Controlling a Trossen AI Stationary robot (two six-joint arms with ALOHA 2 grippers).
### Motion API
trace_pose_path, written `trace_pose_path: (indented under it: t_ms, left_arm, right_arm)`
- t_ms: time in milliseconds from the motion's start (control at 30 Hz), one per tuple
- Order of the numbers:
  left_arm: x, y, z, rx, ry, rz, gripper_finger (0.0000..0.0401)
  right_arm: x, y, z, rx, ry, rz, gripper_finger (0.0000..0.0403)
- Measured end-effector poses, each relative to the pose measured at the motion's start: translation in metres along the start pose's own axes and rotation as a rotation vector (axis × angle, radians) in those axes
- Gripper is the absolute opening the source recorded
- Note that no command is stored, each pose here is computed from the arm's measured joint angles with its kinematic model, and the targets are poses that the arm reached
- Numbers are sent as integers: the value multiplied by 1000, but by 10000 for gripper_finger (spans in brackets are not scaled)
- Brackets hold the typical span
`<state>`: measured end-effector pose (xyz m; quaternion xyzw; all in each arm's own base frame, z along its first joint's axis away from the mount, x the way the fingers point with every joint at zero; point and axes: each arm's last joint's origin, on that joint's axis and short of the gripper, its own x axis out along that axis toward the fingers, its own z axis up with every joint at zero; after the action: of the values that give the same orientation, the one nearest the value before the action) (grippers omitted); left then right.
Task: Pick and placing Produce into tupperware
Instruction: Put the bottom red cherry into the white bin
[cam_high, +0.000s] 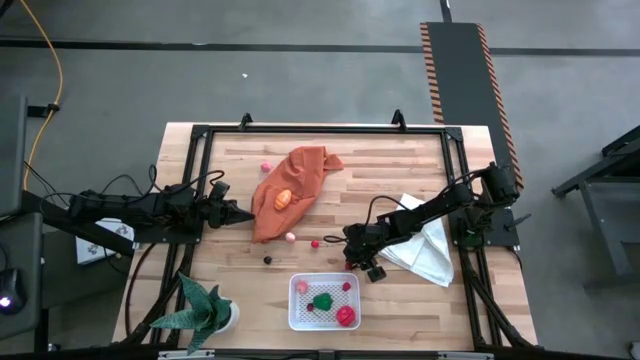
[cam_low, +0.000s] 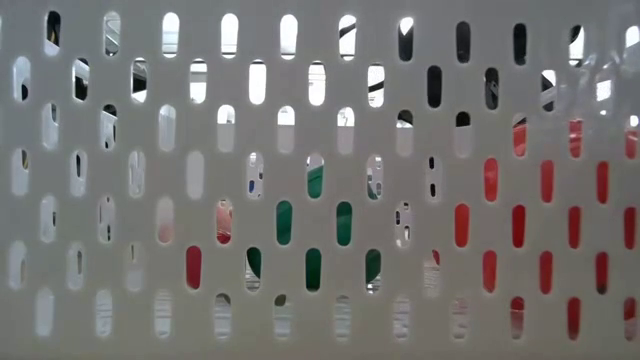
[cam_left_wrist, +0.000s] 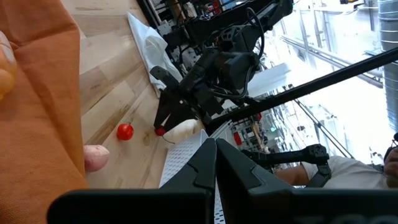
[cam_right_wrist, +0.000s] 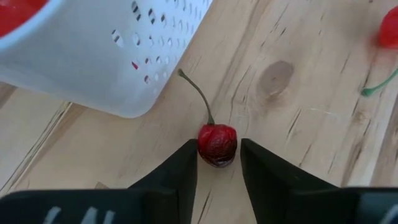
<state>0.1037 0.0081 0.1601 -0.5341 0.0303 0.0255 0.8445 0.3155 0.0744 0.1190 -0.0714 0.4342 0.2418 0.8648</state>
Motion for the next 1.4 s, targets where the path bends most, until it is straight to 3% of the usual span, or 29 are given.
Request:
trace_pose_path:
  t_ms: [333,1400]
  left_arm:
    - [0,0,0,0,0,0,1]
    - [0,0,0,0,0,0,1]
  right_arm:
    - [0,0,0,-8,-1,0,79]
    - [-17,-15,18,19,-48,-47,77]
